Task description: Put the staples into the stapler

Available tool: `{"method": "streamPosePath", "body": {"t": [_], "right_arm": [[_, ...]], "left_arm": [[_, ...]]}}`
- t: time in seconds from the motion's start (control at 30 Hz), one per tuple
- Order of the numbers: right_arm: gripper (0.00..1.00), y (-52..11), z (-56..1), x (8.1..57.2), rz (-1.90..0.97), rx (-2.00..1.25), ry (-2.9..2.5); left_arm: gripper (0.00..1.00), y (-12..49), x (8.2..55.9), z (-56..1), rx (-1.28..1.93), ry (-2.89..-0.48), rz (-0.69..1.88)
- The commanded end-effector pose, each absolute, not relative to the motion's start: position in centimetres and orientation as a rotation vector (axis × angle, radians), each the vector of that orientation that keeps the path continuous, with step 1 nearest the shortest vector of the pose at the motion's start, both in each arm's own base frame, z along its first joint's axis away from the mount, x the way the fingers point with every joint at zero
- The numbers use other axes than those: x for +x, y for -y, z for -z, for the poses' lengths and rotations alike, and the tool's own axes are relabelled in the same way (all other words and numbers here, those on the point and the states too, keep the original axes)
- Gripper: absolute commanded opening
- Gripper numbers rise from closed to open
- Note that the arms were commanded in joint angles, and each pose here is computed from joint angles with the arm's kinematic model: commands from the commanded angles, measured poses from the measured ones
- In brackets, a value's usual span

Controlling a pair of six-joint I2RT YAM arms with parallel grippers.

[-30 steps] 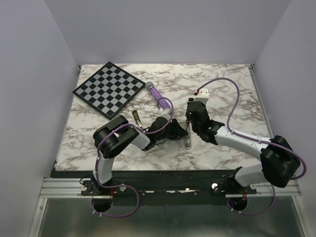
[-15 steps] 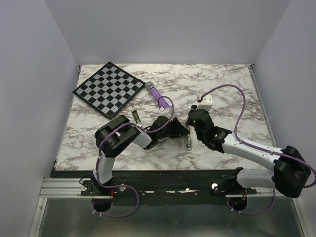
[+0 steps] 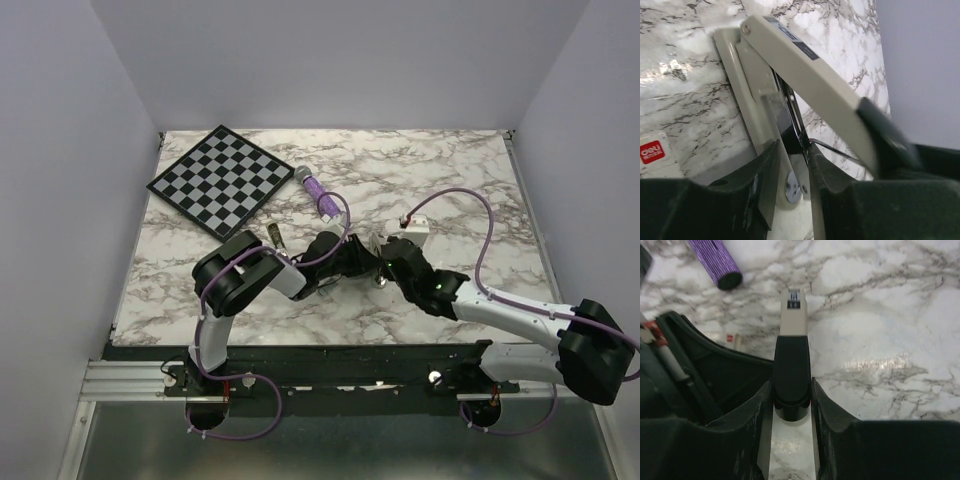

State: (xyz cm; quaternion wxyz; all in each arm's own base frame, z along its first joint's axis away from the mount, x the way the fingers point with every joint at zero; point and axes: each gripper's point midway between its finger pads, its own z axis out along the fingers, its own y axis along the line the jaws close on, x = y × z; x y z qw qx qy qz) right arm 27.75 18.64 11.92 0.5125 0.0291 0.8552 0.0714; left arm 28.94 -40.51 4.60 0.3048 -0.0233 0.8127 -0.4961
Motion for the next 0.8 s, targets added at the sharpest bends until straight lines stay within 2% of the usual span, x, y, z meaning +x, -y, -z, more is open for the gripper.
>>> {"method": "streamPosePath", "body": {"t": [0.0, 0.17, 0.5, 0.7, 0.77], "right_arm": [[0.02, -17.5, -7.3, 25.7, -0.104, 0.091, -2.193], [0.01, -18.0, -7.4, 26.9, -0.070, 0.101, -2.167], [0.01, -17.9, -8.1, 28.2, 0.016, 0.055, -2.133], [0.02, -17.2, -7.3, 27.8, 0.074, -0.019, -2.201], [0.02, -16.6, -6.7, 27.4, 0.100, -0.041, -2.249]], "left_arm": [[0.41, 40.1, 27.9, -2.8, -0.049, -2.210, 1.291], [0.46, 39.8, 27.3, -3.3, -0.042, -2.193, 1.316], [0.47, 38.8, 26.8, -4.1, -0.046, -2.170, 1.301], [0.49, 36.8, 26.6, -6.7, -0.062, -2.079, 1.271], [0.50, 36.1, 26.9, -9.4, -0.075, -1.999, 1.276]]}}
